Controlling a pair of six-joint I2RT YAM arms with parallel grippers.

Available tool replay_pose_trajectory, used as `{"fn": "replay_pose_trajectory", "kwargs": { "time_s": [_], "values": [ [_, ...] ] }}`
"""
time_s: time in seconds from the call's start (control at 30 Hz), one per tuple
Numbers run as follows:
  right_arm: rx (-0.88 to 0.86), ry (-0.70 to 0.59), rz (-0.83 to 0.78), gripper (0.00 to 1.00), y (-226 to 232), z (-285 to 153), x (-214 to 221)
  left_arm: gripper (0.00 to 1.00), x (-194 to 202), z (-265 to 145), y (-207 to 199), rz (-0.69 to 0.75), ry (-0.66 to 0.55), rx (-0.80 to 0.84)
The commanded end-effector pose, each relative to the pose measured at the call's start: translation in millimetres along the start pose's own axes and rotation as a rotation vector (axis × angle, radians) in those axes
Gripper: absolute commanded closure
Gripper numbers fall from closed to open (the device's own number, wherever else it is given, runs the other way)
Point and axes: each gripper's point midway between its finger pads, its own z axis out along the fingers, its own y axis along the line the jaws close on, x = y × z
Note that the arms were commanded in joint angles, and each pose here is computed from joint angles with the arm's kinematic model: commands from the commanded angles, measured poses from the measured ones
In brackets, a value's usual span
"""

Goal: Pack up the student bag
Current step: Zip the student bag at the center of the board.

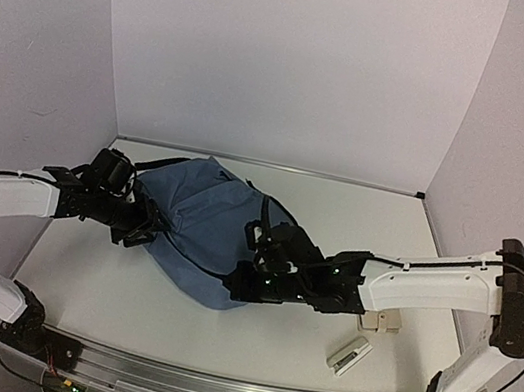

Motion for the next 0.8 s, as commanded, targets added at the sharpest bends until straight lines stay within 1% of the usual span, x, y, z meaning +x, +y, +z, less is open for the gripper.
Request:
{"fn": "replay_pose_trajectory", "kwargs": {
  "time_s": [0.0,0.1,0.17,0.47,0.6,0.7,0.77],
  "values": [
    [-0.039,-0.044,0.010,1.00,11,-13,-10,0.58,-14,-2,-24,0.018,-0.056,0.059],
    [-0.036,-0.046,0.011,1.00,10,-14,-10,0.69,-14,0,-20,0.013,-0.062,0.046],
    [-0.032,-0.046,0.013,1.00,8,-15,-9,0.74,-13,1,-16,0.003,-0.063,0.038],
    [-0.031,-0.048,0.020,1.00,4,-20,-7,0.80,-14,8,-14,-0.013,-0.072,0.056],
    [-0.029,-0.050,0.029,1.00,3,-23,-7,0.89,-13,13,-9,-0.013,-0.061,0.038],
    [-0.032,-0.053,0.032,1.00,3,-25,-7,0.98,-11,15,-5,-0.015,-0.060,0.027],
    [-0.029,-0.055,0.034,1.00,2,-26,-7,1.00,-11,14,-3,-0.014,-0.064,0.022]
  ]
}}
